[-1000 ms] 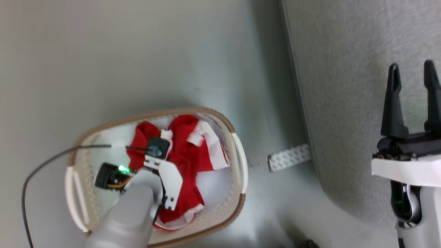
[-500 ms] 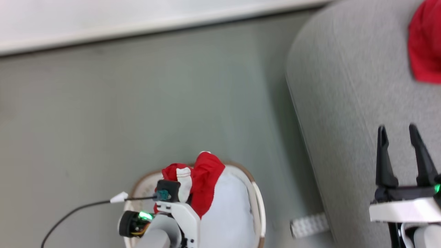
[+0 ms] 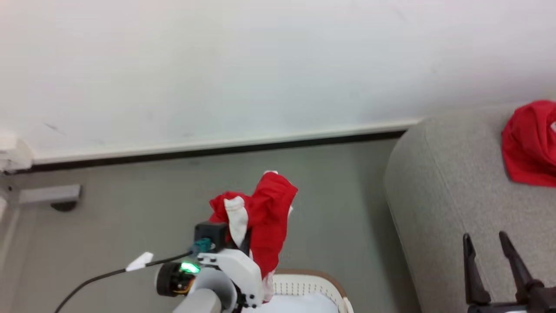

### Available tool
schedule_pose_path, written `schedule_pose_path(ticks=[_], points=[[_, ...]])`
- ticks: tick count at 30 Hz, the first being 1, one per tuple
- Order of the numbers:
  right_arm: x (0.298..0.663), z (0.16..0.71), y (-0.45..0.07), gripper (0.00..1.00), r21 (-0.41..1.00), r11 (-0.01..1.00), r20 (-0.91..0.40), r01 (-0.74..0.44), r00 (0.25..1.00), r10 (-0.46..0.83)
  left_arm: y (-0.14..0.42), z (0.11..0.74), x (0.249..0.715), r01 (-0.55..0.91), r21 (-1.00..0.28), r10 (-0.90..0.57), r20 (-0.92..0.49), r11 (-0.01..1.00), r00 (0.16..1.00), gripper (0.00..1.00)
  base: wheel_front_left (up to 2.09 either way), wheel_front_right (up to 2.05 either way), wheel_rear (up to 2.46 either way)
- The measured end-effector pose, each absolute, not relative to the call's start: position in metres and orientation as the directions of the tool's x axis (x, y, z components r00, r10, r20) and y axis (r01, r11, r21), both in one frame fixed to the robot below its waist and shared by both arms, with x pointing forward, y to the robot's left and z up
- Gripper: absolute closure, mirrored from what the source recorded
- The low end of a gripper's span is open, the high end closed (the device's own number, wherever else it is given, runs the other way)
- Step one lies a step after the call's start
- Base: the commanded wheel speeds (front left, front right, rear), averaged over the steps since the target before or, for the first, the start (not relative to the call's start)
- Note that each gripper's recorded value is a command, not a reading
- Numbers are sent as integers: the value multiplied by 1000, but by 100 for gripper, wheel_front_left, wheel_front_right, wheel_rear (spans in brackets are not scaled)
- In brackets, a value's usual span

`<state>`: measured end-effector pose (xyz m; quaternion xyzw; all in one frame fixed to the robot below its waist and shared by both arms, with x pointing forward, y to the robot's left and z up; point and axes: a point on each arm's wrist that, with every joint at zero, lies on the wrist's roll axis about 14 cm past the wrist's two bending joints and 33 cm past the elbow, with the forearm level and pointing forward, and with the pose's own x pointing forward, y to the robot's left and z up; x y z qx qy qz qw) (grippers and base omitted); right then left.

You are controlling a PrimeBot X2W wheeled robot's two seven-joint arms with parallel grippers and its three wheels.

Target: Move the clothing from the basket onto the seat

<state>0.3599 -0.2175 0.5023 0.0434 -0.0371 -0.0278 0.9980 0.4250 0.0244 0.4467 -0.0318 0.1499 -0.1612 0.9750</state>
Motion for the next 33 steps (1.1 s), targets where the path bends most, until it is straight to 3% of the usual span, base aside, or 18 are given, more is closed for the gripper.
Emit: schedule_pose_path(ticks=[9, 33], points=[[343, 515, -192, 0, 99, 995, 114, -27, 993, 15, 64, 517, 425, 222, -73, -229, -113, 972, 967, 100, 0, 0, 0], [318, 518, -193, 0, 95, 995, 136, -22, 991, 9, 78, 570, 396, 212, -61, -212, 10, 975, 977, 100, 0, 0, 0]])
